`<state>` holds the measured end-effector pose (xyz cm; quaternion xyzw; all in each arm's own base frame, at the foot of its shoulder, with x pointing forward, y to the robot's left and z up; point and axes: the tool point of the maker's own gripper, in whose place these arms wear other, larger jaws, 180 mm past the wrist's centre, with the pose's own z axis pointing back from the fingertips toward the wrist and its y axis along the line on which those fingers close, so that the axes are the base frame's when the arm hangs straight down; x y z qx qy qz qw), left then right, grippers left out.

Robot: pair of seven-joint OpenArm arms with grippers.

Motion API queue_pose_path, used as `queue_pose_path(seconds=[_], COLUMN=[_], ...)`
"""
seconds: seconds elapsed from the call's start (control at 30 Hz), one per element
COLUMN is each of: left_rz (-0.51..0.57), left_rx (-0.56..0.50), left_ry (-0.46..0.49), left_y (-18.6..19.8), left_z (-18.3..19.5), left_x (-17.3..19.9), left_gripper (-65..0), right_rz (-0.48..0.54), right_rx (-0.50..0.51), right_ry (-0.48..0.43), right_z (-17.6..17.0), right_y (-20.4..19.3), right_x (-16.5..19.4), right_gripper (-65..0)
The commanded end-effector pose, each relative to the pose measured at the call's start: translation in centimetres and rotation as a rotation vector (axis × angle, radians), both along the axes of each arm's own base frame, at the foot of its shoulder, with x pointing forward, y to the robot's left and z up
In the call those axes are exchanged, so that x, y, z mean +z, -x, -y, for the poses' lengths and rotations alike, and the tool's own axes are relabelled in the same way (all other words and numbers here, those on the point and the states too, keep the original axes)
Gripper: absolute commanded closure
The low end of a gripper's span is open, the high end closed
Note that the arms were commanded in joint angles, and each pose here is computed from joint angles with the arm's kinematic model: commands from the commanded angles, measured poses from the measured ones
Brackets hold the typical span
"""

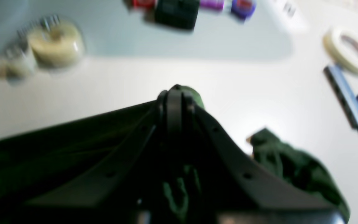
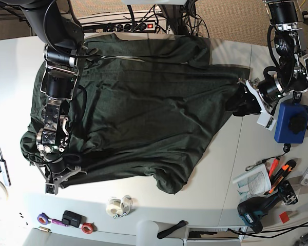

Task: Layout the t-shirt on the table in an organized manner, then fold the t-shirt properly
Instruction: 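Pull the shirt side with the right gripper outward to widen it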

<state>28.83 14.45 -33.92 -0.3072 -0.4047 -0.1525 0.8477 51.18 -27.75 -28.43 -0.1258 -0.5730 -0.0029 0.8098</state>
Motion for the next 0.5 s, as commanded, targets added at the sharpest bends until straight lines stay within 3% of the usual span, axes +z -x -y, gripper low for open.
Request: queue_pose_path(seconds=[0.0, 0.27, 0.47], left_rz=[0.055, 0.055, 0.054], left_rx=[-0.001, -0.001, -0.001], left_ry=[0.014, 0.014, 0.014], left_y=[-0.8, -0.8, -0.8], left_z=[-0.2, -0.2, -0.2], left_x=[1.6, 1.5, 1.5], left_gripper=[-23.2, -23.2, -23.2], right_rz=[0.113, 0.298, 0.386], right_rx=[0.0, 0.033, 0.04], right_ry=[0.027, 0.06, 0.07], right_z=[0.5, 0.0, -0.1], right_y=[-1.4, -2.7, -3.3], right_x=[4.0, 8.8, 11.7], right_gripper=[0.0, 0.0, -28.2])
